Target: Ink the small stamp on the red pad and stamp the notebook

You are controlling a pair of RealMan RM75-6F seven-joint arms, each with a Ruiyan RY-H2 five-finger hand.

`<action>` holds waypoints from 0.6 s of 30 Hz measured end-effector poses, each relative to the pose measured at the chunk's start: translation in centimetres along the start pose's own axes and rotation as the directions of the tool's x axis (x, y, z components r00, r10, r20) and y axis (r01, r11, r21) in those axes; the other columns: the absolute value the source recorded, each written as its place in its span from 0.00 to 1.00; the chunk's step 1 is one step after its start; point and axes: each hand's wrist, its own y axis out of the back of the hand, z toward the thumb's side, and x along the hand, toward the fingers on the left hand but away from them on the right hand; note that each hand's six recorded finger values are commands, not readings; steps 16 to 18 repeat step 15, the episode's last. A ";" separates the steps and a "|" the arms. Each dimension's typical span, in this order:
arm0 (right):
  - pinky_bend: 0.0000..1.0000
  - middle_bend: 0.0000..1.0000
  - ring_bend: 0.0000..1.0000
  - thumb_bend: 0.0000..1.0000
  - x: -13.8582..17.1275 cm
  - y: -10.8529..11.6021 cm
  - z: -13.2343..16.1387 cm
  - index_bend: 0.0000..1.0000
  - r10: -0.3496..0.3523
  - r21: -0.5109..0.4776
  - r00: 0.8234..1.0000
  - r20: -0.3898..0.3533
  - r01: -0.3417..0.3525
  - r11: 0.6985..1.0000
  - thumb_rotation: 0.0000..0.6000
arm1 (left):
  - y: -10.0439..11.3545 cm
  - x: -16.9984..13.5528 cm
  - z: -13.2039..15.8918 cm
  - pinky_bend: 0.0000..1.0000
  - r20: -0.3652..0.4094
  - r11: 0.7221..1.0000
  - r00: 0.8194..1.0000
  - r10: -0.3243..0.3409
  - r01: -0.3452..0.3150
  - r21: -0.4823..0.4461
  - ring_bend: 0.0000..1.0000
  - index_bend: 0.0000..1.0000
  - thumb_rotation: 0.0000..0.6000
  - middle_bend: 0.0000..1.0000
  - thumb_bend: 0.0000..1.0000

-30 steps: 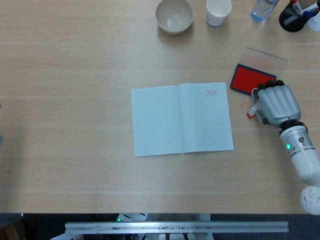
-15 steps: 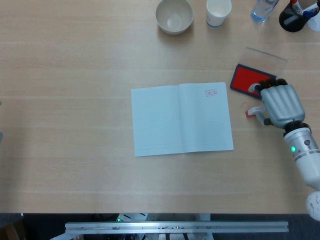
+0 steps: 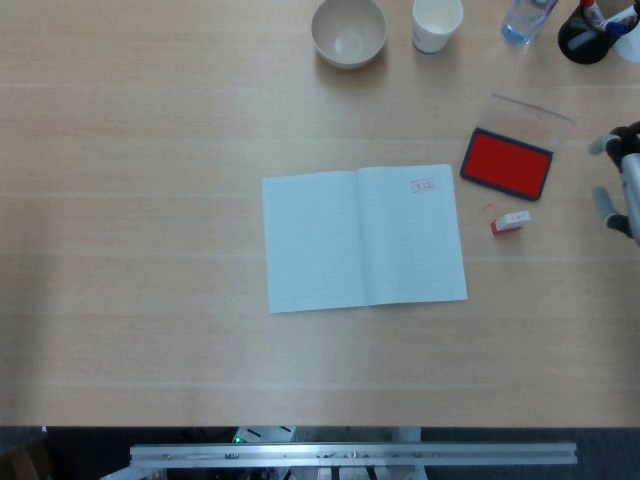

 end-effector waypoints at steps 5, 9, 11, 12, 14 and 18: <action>0.24 0.37 0.23 0.32 2.2 2.2 -3.2 0.38 -0.062 0.002 0.995 0.075 0.062 0.998 1.00 | 0.5 -0.2 0.3 0.20 -0.007 1.000 1.000 0.017 -0.017 -0.004 0.21 0.24 1.00 0.24 0.26; 0.24 0.37 0.23 0.32 3.8 3.2 -5.1 0.38 -0.078 -0.004 0.989 0.125 0.080 0.997 1.00 | 0.7 -0.4 0.4 0.20 -0.013 1.000 1.000 0.020 -0.021 -0.009 0.21 0.24 1.00 0.24 0.26; 0.24 0.37 0.23 0.32 4.5 3.6 -5.9 0.38 -0.085 -0.004 0.986 0.145 0.087 0.996 1.00 | 0.7 -0.4 0.4 0.20 -0.013 1.000 1.000 0.019 -0.019 -0.008 0.21 0.24 1.00 0.24 0.26; 0.24 0.37 0.23 0.32 4.8 3.7 -6.2 0.38 -0.085 -0.007 0.985 0.152 0.087 0.996 1.00 | 0.7 -0.4 0.4 0.20 -0.013 1.000 1.000 0.019 -0.019 -0.007 0.21 0.24 1.00 0.24 0.26; 0.24 0.37 0.23 0.32 5.3 3.8 -6.7 0.38 -0.080 -0.012 0.983 0.163 0.083 0.996 1.00 | 0.7 -0.4 0.5 0.20 -0.013 1.000 1.000 0.018 -0.018 -0.008 0.21 0.24 1.00 0.24 0.26; 0.24 0.37 0.23 0.32 5.4 3.8 -6.8 0.38 -0.078 -0.012 0.983 0.164 0.081 0.997 1.00 | 0.7 -0.4 0.5 0.20 -0.013 1.000 1.000 0.017 -0.017 -0.007 0.21 0.24 1.00 0.24 0.26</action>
